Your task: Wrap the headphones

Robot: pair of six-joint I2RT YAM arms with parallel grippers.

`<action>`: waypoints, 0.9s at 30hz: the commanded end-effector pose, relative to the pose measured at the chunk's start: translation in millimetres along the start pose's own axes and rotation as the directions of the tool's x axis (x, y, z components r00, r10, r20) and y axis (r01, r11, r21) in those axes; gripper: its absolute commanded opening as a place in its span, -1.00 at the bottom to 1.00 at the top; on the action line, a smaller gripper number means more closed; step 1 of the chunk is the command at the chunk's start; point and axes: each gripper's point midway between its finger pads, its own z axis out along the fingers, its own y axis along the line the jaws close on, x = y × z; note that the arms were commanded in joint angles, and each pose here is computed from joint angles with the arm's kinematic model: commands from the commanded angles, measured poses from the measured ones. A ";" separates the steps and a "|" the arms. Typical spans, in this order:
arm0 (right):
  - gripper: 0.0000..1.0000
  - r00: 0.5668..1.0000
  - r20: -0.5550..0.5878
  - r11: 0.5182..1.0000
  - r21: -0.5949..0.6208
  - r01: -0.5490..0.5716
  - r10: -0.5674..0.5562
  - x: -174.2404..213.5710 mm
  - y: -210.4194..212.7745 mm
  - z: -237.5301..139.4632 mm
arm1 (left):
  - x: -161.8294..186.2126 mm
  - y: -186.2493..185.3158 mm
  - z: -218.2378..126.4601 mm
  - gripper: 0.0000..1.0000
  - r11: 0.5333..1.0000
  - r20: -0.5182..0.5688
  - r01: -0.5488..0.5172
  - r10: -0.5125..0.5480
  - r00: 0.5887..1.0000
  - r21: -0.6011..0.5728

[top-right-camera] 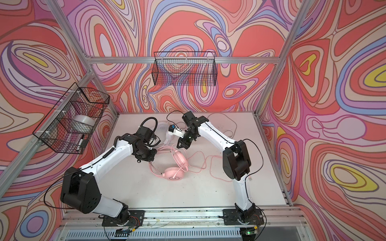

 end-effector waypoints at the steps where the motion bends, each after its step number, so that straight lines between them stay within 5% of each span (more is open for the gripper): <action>1: -1.00 0.997 0.052 0.999 -0.022 -0.049 0.050 -1.8 -4.7 6.4 | -4.6 -13.5 -10.2 -1.00 0.997 0.046 -0.002 -0.001 0.999 0.074; 27: -0.56 0.900 0.192 0.917 -0.165 -0.364 0.392 50.5 2.7 28.5 | -11.5 -27.1 -11.3 -1.00 0.985 0.063 0.044 -0.055 0.997 0.164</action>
